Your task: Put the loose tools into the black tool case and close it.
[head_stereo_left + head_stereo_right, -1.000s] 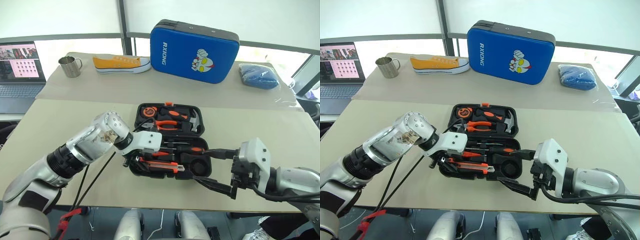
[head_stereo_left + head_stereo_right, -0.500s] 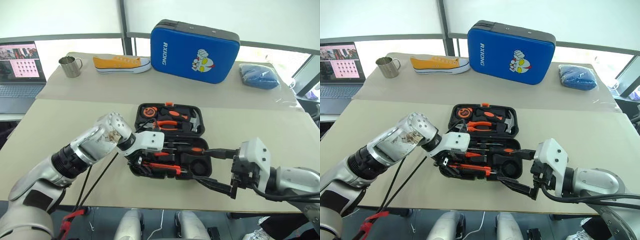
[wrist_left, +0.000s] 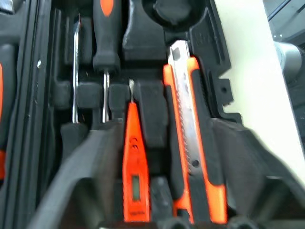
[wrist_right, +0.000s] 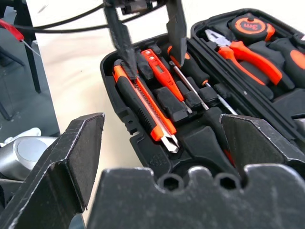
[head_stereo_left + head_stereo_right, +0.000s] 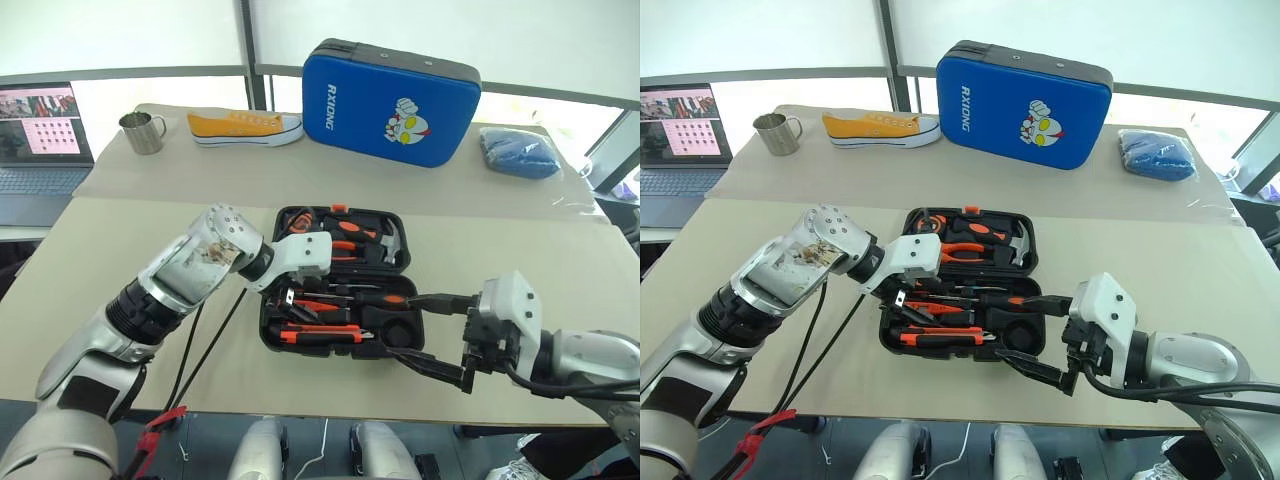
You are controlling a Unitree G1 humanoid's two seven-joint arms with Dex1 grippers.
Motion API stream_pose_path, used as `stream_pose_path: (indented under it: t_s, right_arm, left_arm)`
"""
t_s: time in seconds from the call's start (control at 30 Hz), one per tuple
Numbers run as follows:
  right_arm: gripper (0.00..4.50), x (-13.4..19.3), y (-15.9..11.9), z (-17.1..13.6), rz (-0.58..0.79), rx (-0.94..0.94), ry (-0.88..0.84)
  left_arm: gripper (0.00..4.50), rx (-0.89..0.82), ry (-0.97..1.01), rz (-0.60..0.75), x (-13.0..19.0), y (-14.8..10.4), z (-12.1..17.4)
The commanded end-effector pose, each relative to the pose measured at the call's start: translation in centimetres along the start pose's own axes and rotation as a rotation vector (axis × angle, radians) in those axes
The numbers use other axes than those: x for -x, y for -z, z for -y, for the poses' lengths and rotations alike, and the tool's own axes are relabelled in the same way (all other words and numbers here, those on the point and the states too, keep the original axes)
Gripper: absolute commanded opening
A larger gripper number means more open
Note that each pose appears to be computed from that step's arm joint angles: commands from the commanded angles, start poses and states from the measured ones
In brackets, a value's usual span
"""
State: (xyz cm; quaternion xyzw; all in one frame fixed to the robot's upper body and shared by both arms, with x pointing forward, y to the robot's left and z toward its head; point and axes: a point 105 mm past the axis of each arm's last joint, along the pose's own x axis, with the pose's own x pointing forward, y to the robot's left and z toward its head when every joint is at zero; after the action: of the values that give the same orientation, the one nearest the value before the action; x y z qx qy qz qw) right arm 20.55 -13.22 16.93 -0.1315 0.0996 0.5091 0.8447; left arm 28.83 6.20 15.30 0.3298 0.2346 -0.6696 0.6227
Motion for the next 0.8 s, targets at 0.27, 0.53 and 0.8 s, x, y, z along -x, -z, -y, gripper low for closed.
stream_pose_path:
  t_s: [0.27,0.53,0.8]
  right_arm:
    - [4.50,0.4,-0.7,-0.1,0.006,0.034,0.006]
    - [4.50,0.4,-0.5,-0.2,0.001,0.027,0.013]
    - [4.50,0.4,-0.5,-0.2,0.002,0.027,0.020]
  left_arm:
    - [0.02,-0.070,0.126,-0.028,-1.3,1.1,2.3]
    - [0.02,-0.095,0.147,-0.080,-1.6,2.0,2.5]
    - [0.02,-0.186,0.113,-0.188,-3.0,3.9,2.4]
